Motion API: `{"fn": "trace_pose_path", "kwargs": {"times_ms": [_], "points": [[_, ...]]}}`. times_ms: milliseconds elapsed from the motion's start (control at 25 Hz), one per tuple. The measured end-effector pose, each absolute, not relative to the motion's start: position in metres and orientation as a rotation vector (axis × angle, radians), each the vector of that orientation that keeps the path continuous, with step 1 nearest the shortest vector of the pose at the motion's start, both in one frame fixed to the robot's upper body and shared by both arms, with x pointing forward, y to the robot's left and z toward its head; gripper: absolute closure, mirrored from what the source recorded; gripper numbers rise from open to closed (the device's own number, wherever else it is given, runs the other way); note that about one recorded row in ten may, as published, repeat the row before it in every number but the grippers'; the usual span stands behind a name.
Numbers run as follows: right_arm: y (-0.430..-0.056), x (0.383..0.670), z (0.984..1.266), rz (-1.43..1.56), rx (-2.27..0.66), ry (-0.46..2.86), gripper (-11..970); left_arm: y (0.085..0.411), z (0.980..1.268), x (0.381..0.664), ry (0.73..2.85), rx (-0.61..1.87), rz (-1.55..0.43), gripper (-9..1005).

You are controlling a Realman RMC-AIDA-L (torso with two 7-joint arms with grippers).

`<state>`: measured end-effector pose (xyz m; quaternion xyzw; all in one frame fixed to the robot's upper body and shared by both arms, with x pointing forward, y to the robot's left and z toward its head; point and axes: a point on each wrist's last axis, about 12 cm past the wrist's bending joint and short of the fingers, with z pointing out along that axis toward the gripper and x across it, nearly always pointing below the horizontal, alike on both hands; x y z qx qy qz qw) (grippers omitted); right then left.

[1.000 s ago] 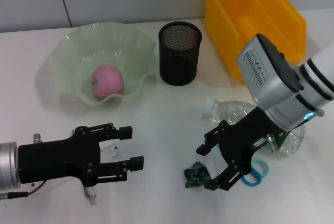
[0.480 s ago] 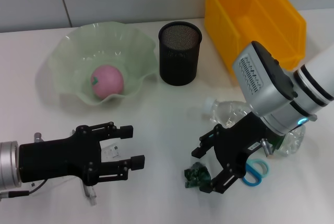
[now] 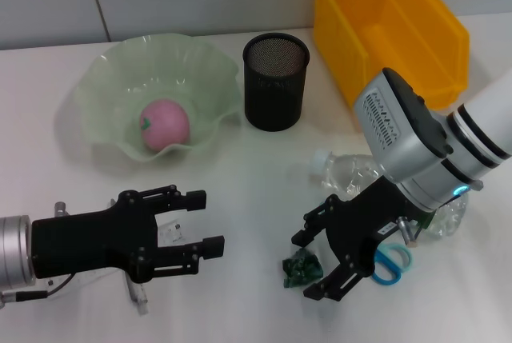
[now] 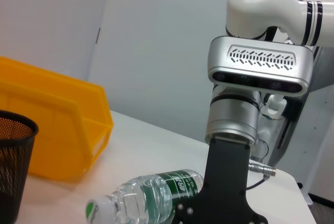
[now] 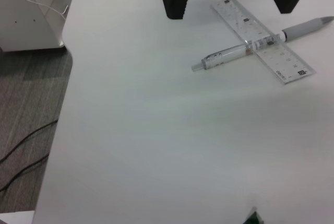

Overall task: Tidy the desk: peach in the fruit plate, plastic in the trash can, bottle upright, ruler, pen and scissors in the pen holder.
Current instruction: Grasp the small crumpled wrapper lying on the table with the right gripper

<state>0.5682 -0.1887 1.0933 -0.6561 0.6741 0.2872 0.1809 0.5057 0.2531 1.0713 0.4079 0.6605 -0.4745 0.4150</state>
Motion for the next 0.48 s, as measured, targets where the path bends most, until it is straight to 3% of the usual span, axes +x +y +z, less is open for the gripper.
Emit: {"fn": "trace_pose_path", "kwargs": {"times_ms": [480], "points": [[-0.188,0.5656,1.0897,0.836,-1.845,1.9,202,0.2535,1.0715,0.5048,1.656,1.025,-1.196,220]]}}
